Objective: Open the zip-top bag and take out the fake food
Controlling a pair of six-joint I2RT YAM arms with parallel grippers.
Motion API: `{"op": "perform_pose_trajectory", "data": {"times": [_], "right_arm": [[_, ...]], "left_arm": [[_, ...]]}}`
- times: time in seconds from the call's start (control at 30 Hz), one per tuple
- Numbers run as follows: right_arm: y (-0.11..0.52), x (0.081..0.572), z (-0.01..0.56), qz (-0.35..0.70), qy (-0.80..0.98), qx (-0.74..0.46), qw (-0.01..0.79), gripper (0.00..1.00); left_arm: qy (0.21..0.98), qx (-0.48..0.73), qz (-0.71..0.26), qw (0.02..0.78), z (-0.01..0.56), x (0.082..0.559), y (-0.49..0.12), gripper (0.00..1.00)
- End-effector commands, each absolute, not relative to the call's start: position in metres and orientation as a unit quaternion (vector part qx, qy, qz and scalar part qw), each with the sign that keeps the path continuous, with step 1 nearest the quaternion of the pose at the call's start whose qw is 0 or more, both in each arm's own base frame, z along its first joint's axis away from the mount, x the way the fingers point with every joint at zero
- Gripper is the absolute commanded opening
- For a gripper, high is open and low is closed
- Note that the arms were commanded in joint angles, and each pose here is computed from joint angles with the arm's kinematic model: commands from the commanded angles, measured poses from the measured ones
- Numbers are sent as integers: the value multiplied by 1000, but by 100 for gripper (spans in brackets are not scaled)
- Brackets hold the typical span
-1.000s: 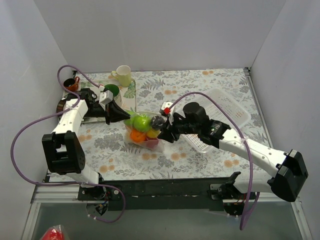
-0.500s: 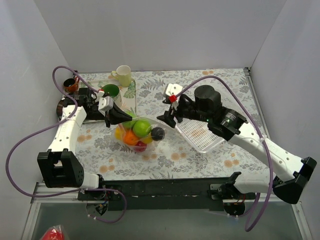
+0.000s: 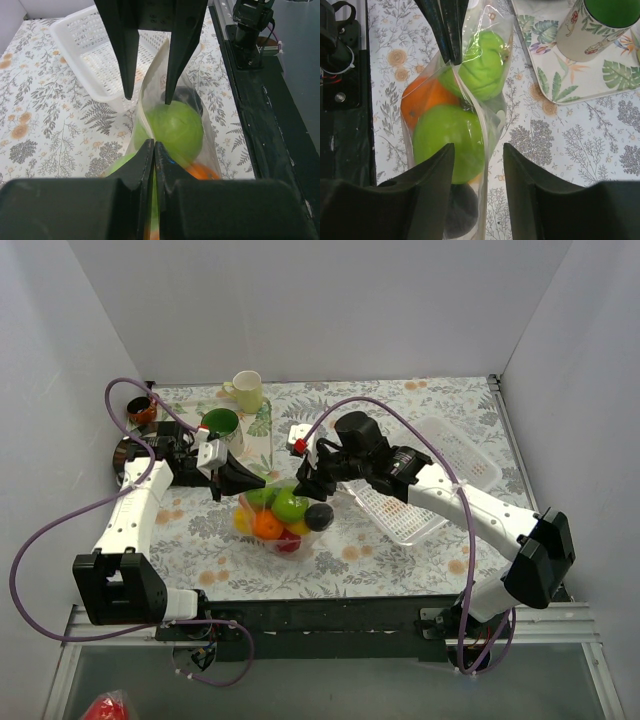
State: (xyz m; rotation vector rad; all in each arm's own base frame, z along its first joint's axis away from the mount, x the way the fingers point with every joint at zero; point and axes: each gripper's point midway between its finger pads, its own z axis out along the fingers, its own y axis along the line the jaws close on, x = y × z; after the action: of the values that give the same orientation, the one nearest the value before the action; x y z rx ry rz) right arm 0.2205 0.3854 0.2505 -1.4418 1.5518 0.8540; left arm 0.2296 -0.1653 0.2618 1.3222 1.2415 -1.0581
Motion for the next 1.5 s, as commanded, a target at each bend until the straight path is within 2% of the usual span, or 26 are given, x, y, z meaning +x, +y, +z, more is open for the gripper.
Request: {"op": "perform_pose_trajectory", "data": {"times": [0.0, 0.03, 0.1, 0.17, 0.3, 0.37, 0.4, 0.53, 0.63, 0.67, 0.77, 0.9, 1.47], "right_arm": [[393, 213, 278, 370, 582, -571, 445, 43], [394, 212, 279, 372, 583, -571, 443, 39], [395, 212, 274, 374, 587, -571, 435, 22], [395, 214, 272, 374, 595, -566, 432, 2], [397, 214, 267, 375, 602, -562, 425, 1], [396, 219, 270, 367, 604, -558, 436, 1], [395, 221, 276, 364, 601, -554, 446, 1], [392, 226, 297, 350, 592, -549, 475, 1], [386, 222, 308, 351, 586, -548, 483, 1], [385, 218, 310, 356, 583, -548, 483, 1], [380, 208, 317, 369, 575, -546, 485, 1], [377, 192, 324, 390, 562, -549, 481, 1], [379, 179, 318, 403, 559, -552, 470, 1]], "left_arm": [[485, 534, -456, 522, 285, 217, -171, 0], [476, 540, -464, 516, 285, 212, -177, 0], [474, 541, -464, 517, 286, 211, -178, 0], [473, 542, -464, 517, 286, 210, -178, 0], [465, 544, -462, 525, 289, 209, -178, 0], [446, 543, -463, 540, 295, 212, -180, 60], [430, 550, -455, 553, 299, 218, -181, 97], [421, 547, -455, 563, 310, 232, -178, 98], [415, 494, -446, 621, 329, 254, -143, 98], [430, 466, -465, 617, 331, 257, -132, 98], [453, 441, -446, 634, 322, 282, -108, 98], [481, 399, -468, 624, 298, 289, -108, 98], [431, 460, -522, 575, 314, 241, -156, 98]]}}
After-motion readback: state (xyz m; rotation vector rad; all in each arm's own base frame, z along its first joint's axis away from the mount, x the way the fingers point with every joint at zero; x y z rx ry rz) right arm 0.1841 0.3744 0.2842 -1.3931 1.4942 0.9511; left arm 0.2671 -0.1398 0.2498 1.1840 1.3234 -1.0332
